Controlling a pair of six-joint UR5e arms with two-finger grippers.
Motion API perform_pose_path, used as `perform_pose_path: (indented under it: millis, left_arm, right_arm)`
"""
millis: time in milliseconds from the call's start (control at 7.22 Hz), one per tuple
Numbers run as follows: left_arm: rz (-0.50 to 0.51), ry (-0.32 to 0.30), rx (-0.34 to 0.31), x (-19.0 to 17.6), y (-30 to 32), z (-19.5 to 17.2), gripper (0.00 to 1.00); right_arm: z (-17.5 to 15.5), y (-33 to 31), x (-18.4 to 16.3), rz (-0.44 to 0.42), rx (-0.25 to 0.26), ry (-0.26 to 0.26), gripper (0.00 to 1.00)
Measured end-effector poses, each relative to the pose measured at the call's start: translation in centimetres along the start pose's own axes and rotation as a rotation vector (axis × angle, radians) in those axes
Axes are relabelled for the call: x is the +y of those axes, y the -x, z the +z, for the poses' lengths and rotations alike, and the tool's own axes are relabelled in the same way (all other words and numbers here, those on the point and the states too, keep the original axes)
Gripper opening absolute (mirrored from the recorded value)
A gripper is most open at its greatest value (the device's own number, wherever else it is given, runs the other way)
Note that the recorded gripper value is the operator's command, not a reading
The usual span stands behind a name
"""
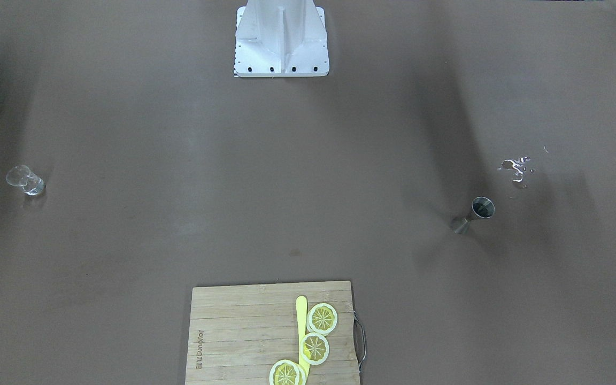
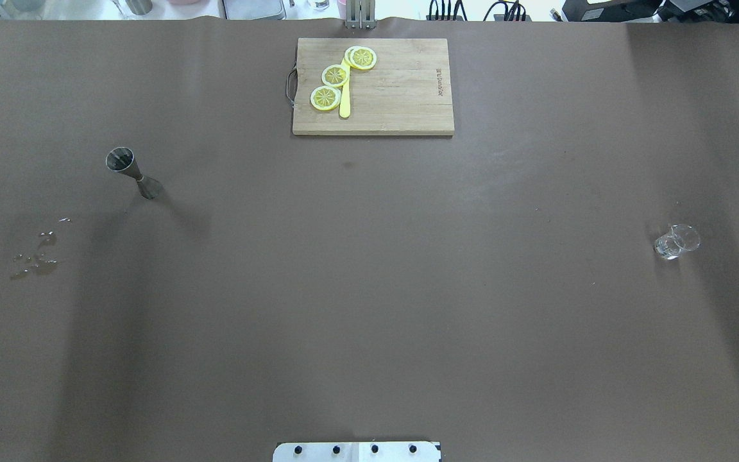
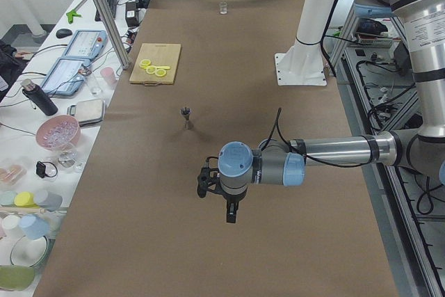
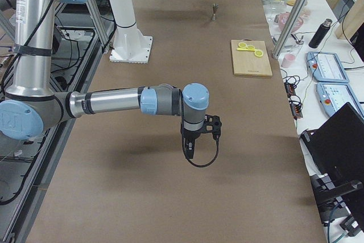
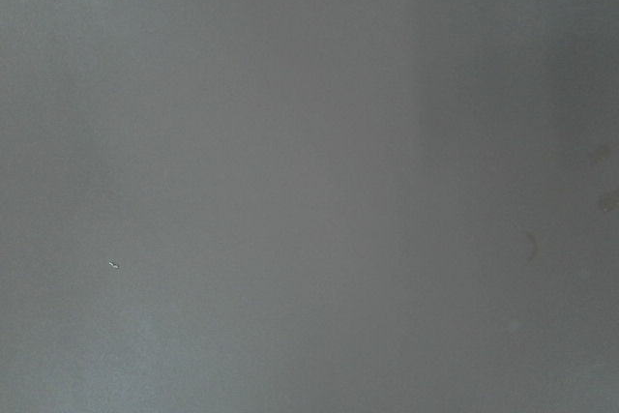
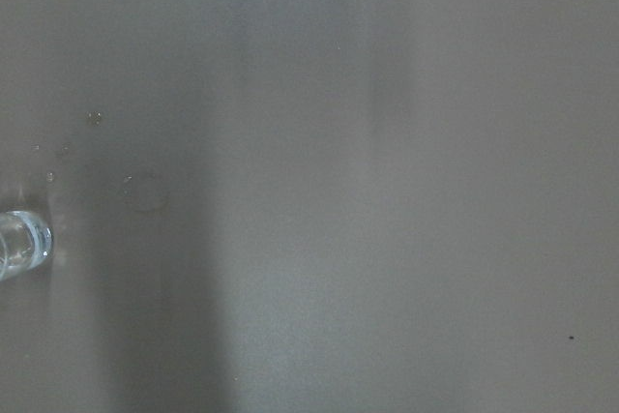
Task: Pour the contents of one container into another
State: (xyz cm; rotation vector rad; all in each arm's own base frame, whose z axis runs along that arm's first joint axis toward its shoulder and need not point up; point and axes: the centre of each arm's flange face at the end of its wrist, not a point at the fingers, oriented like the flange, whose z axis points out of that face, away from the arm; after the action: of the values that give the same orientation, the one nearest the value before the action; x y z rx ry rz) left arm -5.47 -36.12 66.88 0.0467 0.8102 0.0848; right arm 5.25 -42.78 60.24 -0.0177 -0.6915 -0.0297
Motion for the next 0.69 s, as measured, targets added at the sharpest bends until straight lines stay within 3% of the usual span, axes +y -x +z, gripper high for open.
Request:
perform_pose_path:
  millis: [693]
  left_arm:
    - [0.002, -0.002, 0.002, -0.13, -0.1, -0.05, 0.98]
  right_arm:
    - [-0.57, 0.62, -0.05, -0.007, -0.016, -0.012, 1.0]
